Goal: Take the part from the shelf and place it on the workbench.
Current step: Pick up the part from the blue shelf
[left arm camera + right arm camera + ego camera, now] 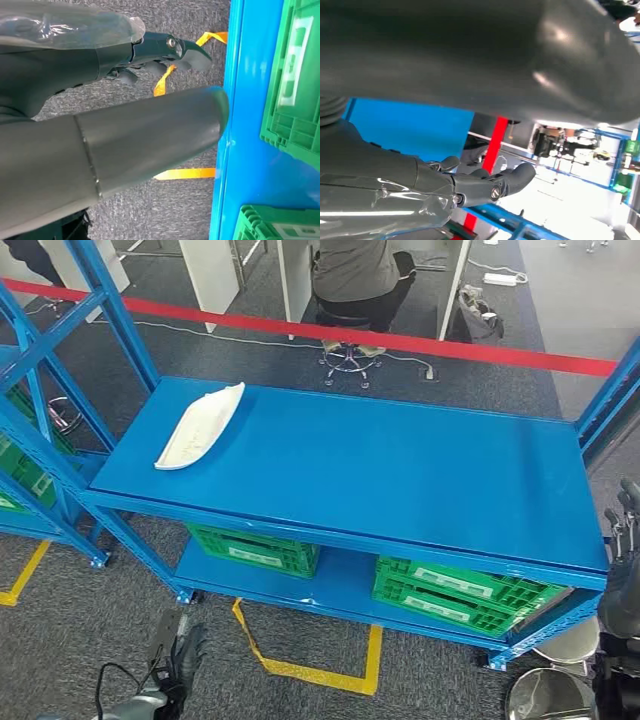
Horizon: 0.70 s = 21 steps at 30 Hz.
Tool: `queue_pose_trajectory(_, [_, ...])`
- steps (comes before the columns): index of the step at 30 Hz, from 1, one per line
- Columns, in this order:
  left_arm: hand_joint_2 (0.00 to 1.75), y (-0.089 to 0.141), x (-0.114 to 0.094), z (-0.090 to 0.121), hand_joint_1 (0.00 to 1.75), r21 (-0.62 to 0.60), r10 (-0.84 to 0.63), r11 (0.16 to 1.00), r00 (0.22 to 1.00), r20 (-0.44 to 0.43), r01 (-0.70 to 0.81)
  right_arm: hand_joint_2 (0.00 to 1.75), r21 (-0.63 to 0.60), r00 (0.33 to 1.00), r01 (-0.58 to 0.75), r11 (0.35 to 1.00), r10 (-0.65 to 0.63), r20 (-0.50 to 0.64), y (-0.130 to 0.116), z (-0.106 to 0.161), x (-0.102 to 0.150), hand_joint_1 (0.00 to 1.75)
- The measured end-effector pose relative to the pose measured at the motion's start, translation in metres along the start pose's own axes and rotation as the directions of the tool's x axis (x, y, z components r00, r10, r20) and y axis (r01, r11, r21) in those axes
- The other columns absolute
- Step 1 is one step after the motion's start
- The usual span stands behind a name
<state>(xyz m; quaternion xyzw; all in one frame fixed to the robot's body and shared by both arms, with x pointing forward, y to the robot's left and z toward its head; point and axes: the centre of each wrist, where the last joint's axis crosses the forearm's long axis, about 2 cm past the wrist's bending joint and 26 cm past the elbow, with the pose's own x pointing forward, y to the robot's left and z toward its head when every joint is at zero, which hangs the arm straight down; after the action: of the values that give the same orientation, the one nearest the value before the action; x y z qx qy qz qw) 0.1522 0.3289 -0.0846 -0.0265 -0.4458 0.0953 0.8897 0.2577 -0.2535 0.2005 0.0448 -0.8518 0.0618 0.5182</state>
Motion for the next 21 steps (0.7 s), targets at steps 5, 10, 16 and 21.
queue_pose_trajectory(5, [0.00,0.0008,0.0012,-0.0007,0.00,0.000,-0.002,1.000,1.000,0.002,0.002,0.00,0.003,1.000,0.000,1.000,0.000,0.002,0.0002,-0.0004,0.0000,0.00])
queue_pose_trajectory(10, [0.00,0.0014,-0.0009,0.0009,0.00,0.002,-0.002,1.000,1.000,-0.003,0.002,0.00,0.015,1.000,-0.005,1.000,0.005,-0.001,0.0009,-0.0008,0.0003,0.00])
queue_pose_trajectory(16, [0.00,0.0035,-0.0002,0.0007,0.00,0.008,-0.004,1.000,1.000,-0.001,0.004,0.00,0.021,1.000,-0.023,1.000,0.023,-0.012,0.0013,-0.0014,0.0007,0.00])
queue_pose_trajectory(21, [0.00,0.0033,-0.0007,0.0010,0.00,0.010,-0.005,1.000,1.000,-0.002,0.005,0.00,0.024,1.000,-0.023,0.999,0.023,-0.010,0.0021,-0.0027,0.0013,0.00])
